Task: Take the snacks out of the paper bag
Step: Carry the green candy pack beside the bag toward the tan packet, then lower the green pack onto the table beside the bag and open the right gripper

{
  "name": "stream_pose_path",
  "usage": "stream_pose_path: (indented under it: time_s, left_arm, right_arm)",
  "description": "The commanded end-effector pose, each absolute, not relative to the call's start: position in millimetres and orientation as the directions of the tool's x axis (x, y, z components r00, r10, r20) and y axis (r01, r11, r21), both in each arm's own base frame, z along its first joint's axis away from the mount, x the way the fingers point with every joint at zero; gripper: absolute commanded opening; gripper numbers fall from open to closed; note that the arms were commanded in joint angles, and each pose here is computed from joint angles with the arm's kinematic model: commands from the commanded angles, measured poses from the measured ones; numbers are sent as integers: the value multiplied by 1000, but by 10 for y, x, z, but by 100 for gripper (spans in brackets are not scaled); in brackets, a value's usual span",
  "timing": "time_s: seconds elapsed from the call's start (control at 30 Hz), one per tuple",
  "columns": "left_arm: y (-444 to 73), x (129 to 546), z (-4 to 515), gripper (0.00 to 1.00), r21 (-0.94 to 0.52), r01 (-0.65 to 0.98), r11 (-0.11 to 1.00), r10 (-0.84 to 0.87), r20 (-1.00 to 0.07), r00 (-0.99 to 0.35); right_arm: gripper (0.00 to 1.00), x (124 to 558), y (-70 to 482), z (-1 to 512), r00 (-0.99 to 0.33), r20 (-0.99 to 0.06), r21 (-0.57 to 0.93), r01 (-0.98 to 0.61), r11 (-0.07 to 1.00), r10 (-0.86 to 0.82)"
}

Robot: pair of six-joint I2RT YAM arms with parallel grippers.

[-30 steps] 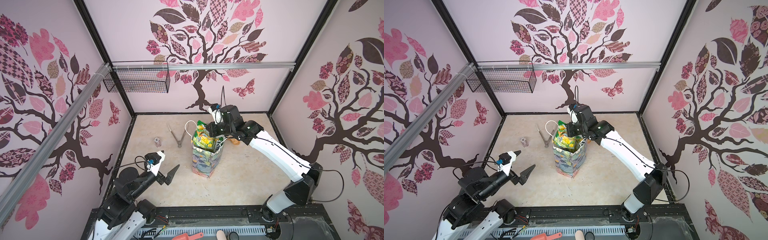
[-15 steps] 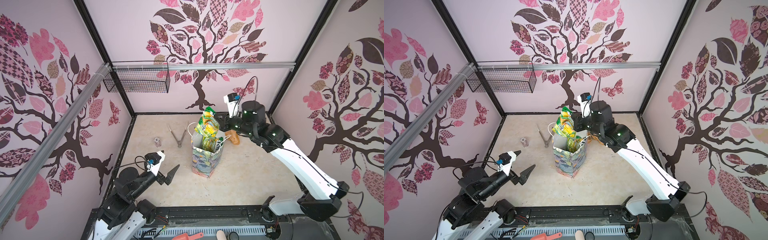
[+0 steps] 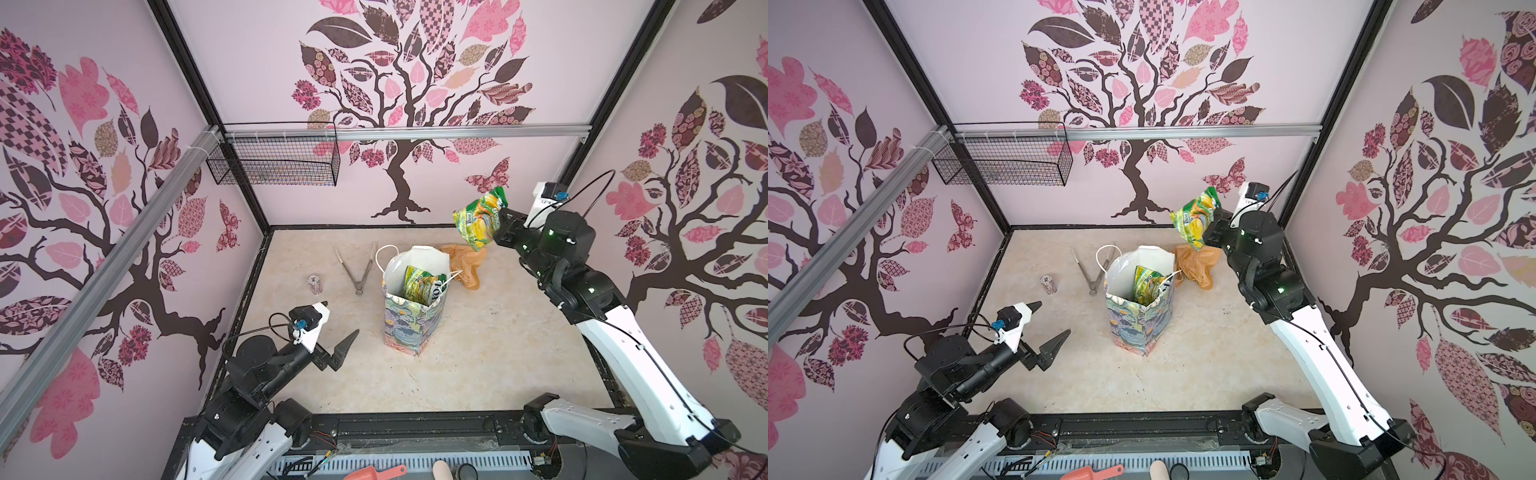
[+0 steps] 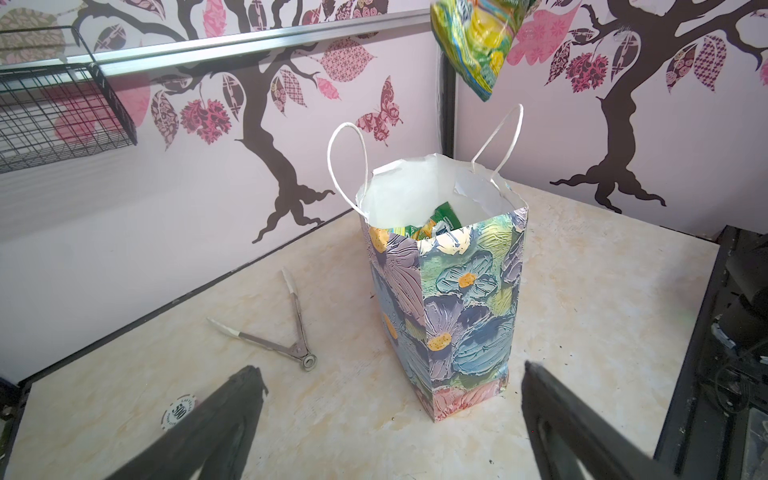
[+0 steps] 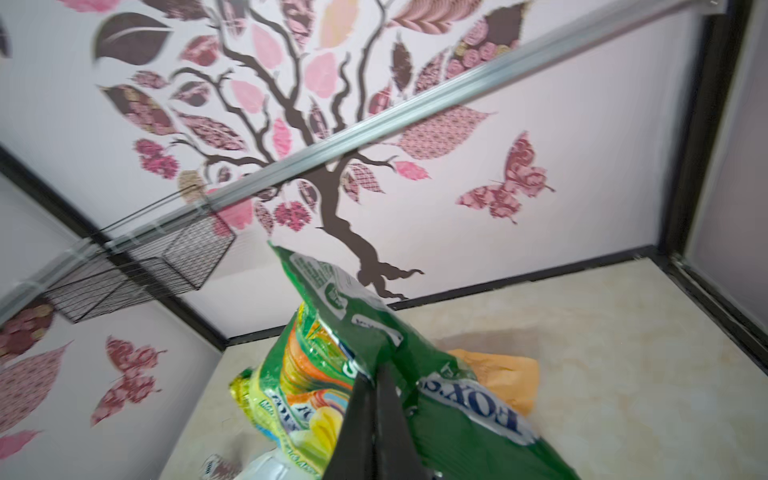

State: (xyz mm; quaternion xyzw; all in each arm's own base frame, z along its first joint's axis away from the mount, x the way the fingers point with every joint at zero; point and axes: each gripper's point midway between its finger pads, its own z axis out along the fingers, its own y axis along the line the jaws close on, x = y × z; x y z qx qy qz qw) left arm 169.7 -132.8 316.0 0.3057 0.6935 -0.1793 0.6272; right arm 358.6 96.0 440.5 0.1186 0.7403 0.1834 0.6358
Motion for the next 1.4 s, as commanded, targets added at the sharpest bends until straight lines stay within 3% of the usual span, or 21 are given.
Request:
stream_pose_path:
  time_s: [0.0, 0.1, 0.23, 0.63, 0.93, 1.0, 1.07, 1.23, 1.37]
  left_arm:
    - [-1412, 1657, 3128, 98, 140, 689, 711, 198, -980, -5]
    - [-1640, 1469, 3085, 99, 163, 804, 571, 208, -977, 50]
    - [-1784, 1432, 3023, 99, 139, 857, 496, 210, -977, 37]
    - [-1956, 1361, 2905, 99, 113, 915, 387, 208, -977, 32]
    - [-1933, 1443, 2861, 99, 117, 899, 422, 226, -974, 20]
    - [-1925, 1447, 2861, 99, 124, 896, 426, 228, -973, 27]
    - [-1918, 1451, 2858, 99, 129, 894, 430, 229, -973, 31]
    - [-1906, 1494, 2830, 99, 130, 885, 448, 240, -971, 21]
    - [-1891, 1536, 2803, 99, 134, 875, 465, 252, -968, 14]
  right_arm:
    - [0, 3606, 763, 4336, -126, -859, 501, -11, 865, 496]
    - [0, 3699, 710, 3955, -172, -852, 495, 45, 868, 494]
    - [0, 3812, 725, 3470, -253, -835, 483, 87, 871, 488]
    - [0, 3982, 938, 1910, -540, -710, 448, 150, 882, 452]
    - [0, 3984, 1087, 1166, -674, -603, 438, 166, 883, 426]
    - [15, 3968, 1079, 1103, -684, -597, 429, 169, 887, 419]
    - [36, 3939, 1071, 1087, -692, -593, 421, 170, 891, 412]
    - [64, 3860, 980, 1342, -666, -629, 396, 169, 903, 400]
    - [76, 3697, 956, 1839, -607, -688, 426, 106, 898, 398]
